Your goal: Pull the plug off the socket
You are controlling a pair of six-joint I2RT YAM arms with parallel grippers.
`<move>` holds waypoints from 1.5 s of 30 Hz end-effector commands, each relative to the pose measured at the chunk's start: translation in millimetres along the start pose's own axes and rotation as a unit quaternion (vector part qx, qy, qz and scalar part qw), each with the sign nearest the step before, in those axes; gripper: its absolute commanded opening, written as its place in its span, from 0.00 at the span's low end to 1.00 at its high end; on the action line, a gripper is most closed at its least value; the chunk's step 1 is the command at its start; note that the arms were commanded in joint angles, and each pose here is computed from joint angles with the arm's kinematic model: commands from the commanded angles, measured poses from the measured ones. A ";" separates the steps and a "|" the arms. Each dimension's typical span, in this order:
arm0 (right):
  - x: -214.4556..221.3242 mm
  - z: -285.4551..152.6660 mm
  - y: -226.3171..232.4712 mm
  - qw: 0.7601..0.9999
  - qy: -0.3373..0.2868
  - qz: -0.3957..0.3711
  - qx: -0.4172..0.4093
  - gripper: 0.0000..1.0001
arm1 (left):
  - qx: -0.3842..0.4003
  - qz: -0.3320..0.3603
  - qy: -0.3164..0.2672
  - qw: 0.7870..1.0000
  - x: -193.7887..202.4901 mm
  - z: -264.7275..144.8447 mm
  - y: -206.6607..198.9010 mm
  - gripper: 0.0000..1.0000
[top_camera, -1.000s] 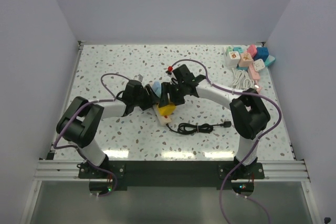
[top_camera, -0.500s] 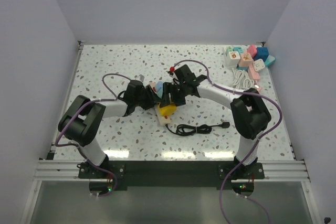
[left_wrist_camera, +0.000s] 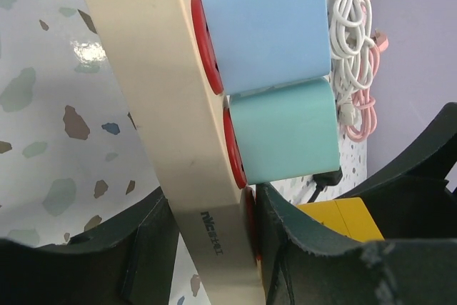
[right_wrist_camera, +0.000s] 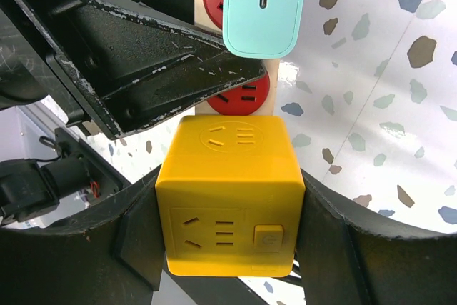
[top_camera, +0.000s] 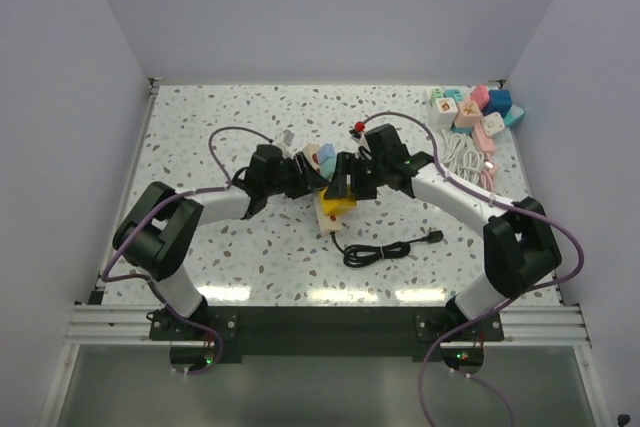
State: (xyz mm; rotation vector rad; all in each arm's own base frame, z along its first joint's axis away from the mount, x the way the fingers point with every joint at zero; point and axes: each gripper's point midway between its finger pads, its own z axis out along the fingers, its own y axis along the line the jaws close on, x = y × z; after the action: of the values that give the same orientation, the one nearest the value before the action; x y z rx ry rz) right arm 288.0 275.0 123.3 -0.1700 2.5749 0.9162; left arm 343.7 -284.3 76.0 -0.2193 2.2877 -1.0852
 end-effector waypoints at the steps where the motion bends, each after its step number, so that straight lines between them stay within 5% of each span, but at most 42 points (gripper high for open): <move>1: -26.8 -45.7 10.3 0.997 -0.061 -0.036 -0.013 0.00 | -0.172 0.037 0.016 0.984 12.1 -12.3 102.9 0.00; 14: -15.5 -22.6 19.2 0.988 -0.026 -0.019 -0.153 0.00 | -0.106 0.037 0.015 0.994 0.0 -5.1 80.4 0.00; 22: -55.3 -76.6 -17.6 0.991 -0.113 -0.018 -0.067 0.00 | -0.145 0.043 0.020 0.988 -15.0 -18.3 94.6 0.00; 25: -48.9 -94.3 -39.3 0.995 -0.089 -0.021 0.027 0.00 | -0.162 0.038 0.024 0.986 -15.1 -23.9 107.6 0.00; 32: -47.5 -107.3 -49.2 0.992 -0.103 -0.033 0.069 0.00 | -0.119 0.040 -0.004 0.992 -34.3 -25.3 79.2 0.00; 35: -54.5 -110.2 -65.5 0.986 -0.117 -0.018 0.119 0.00 | -0.092 0.054 -0.023 0.994 -49.2 -29.9 57.7 0.00; 41: -79.3 -120.4 -140.7 0.933 -0.132 0.029 0.333 0.00 | -0.048 0.079 -0.016 0.996 -56.4 -32.6 32.0 0.00; 45: -88.1 -105.9 -143.2 0.936 -0.117 0.029 0.330 0.00 | -0.021 0.088 -0.010 0.996 -54.5 -37.2 19.5 0.00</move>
State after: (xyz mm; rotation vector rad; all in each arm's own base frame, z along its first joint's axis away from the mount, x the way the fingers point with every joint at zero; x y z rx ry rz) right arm 355.6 108.5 138.5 0.1443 2.5538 0.1492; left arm 355.0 -209.5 50.5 -0.1929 2.4208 -0.8397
